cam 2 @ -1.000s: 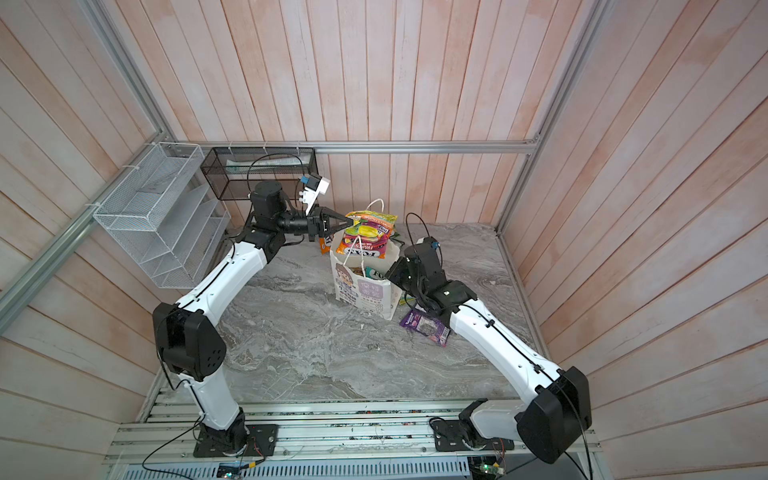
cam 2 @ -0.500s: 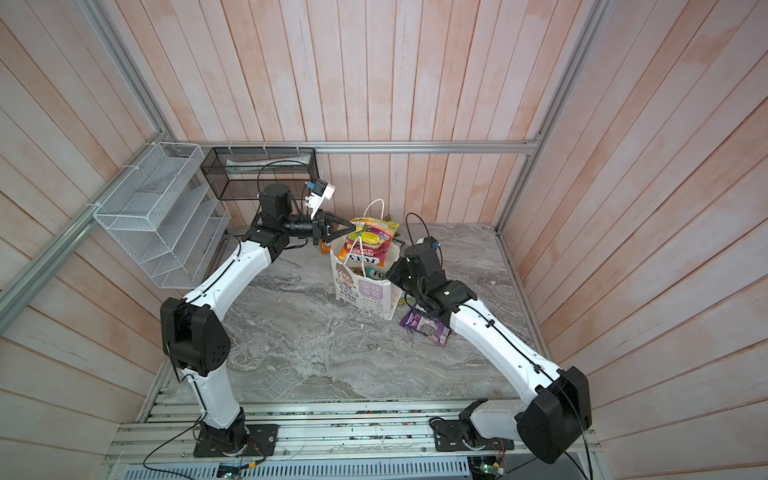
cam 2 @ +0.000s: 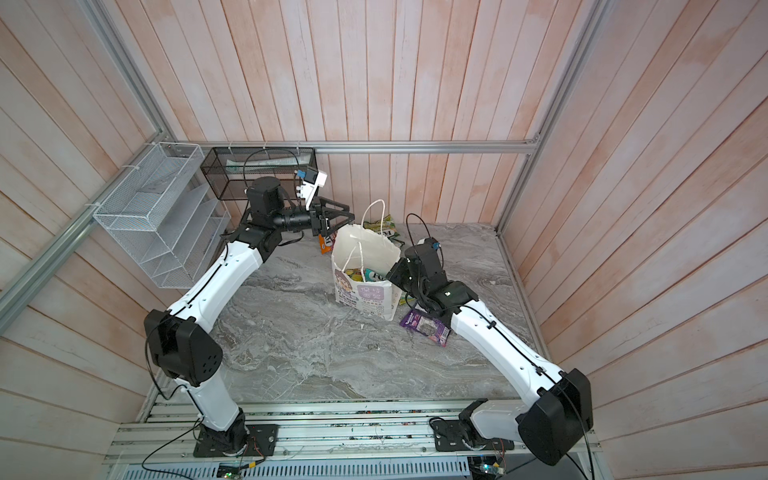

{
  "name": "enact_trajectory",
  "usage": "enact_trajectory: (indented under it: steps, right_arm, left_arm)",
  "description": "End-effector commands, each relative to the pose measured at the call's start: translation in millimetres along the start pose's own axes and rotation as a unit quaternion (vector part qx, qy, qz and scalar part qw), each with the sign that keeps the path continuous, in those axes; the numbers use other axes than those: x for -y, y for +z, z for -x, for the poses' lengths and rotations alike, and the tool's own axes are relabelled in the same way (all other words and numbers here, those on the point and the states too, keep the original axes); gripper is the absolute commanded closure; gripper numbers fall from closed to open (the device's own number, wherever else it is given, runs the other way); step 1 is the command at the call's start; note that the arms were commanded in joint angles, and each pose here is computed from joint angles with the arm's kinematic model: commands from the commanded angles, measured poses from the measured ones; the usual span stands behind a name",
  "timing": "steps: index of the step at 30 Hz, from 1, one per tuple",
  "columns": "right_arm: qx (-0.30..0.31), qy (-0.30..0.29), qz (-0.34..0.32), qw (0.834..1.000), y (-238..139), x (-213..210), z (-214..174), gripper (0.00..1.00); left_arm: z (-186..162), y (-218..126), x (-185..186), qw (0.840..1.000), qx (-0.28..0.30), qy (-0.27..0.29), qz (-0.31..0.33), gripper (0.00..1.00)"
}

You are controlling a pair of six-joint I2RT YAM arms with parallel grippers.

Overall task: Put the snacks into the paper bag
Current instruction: 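Pull the paper bag toward the robot with the right gripper while the left gripper withdraws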

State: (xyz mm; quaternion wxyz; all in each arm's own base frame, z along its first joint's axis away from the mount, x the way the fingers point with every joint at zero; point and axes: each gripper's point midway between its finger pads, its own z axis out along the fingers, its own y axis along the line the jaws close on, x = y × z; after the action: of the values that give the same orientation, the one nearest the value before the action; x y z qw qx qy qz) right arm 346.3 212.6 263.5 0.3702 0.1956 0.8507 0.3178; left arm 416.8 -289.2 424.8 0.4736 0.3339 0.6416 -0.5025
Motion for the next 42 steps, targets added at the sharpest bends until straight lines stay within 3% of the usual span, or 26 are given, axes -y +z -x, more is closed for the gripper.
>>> enact_trajectory:
  steps: [1,7,12,17,23,29,34,36,42]
  right_arm:
    - [0.019,-0.005,0.006,1.000,-8,-8,10,1.00]
    - [0.023,0.006,0.002,1.000,-7,-10,9,1.00]
    - [0.032,0.048,-0.002,0.998,-6,-22,2,1.00]
    - [0.036,0.100,0.002,0.994,1,-43,-17,1.00]
    - [0.044,0.156,0.046,0.986,1,-79,-21,1.00]
    - [0.039,0.185,0.060,0.980,0,-112,-41,1.00]
    - [0.018,0.205,0.069,0.976,7,-109,-73,1.00]
    - [0.026,0.207,0.063,0.976,3,-104,-72,0.94]
    - [0.048,0.163,0.053,0.984,-12,-98,-60,0.57]
  left_arm:
    - [47,-28,12,0.994,0.057,0.003,0.096,0.19]
    - [30,-53,3,0.978,0.052,-0.083,0.185,0.14]
    - [6,-76,-5,0.958,0.043,-0.119,0.256,0.14]
    - [-5,-101,-15,0.935,0.047,-0.131,0.325,0.13]
    - [0,-122,-19,0.923,0.063,-0.145,0.350,0.13]
    - [7,-151,-22,0.901,0.091,-0.145,0.400,0.12]
    - [9,-167,-20,0.895,0.094,-0.146,0.410,0.12]
    - [8,-168,-17,0.898,0.090,-0.145,0.406,0.11]
    - [2,-168,-13,0.903,0.079,-0.155,0.394,0.02]
